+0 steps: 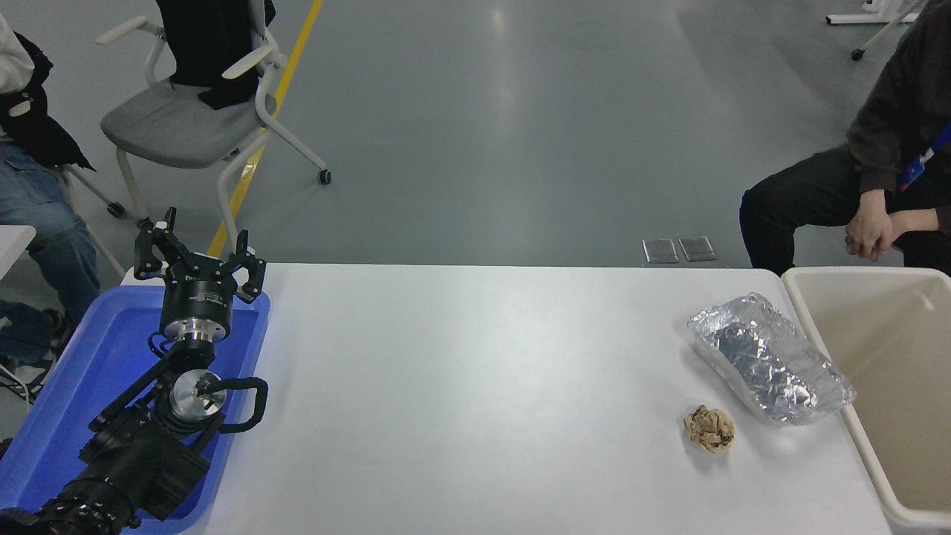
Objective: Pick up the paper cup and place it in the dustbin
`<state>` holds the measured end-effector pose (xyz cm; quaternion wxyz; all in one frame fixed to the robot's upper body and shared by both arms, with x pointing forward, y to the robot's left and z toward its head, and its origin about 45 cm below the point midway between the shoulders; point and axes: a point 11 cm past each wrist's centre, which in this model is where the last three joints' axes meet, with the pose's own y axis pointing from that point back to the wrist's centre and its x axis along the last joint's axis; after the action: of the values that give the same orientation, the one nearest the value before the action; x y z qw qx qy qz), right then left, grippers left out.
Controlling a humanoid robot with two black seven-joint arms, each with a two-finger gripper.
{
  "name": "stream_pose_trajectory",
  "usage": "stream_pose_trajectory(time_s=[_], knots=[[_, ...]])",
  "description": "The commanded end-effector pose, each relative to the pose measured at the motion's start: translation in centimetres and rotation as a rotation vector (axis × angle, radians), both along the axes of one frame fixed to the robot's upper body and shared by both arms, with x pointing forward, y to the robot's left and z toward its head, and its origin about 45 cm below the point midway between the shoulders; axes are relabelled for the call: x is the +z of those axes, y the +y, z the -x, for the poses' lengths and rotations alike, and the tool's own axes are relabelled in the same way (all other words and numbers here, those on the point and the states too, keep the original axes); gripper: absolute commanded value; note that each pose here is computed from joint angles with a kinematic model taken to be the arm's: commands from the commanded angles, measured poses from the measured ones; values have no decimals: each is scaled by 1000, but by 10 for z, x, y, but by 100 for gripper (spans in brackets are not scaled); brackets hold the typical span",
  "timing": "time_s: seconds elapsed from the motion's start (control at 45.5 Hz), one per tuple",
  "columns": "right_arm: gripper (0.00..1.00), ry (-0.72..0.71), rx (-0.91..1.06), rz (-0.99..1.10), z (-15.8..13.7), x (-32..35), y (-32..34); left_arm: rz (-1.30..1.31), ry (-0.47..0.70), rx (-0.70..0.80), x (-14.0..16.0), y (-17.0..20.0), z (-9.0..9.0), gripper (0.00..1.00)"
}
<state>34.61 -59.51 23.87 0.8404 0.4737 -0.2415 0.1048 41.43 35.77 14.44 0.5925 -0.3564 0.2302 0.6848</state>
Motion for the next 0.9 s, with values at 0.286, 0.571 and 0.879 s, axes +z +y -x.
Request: stream_pose_trajectory(time_s=[0.286, 0.571, 0.879], knots=[[0, -240, -135, -94, 40, -128, 9, 1, -1, -1, 0, 0, 0, 99], [12, -266, -166, -119, 43, -135, 11, 0, -2, 0, 1, 0, -1, 99], [100, -262, -173, -147, 41, -136, 16, 0, -2, 0, 1, 0, -1, 99]])
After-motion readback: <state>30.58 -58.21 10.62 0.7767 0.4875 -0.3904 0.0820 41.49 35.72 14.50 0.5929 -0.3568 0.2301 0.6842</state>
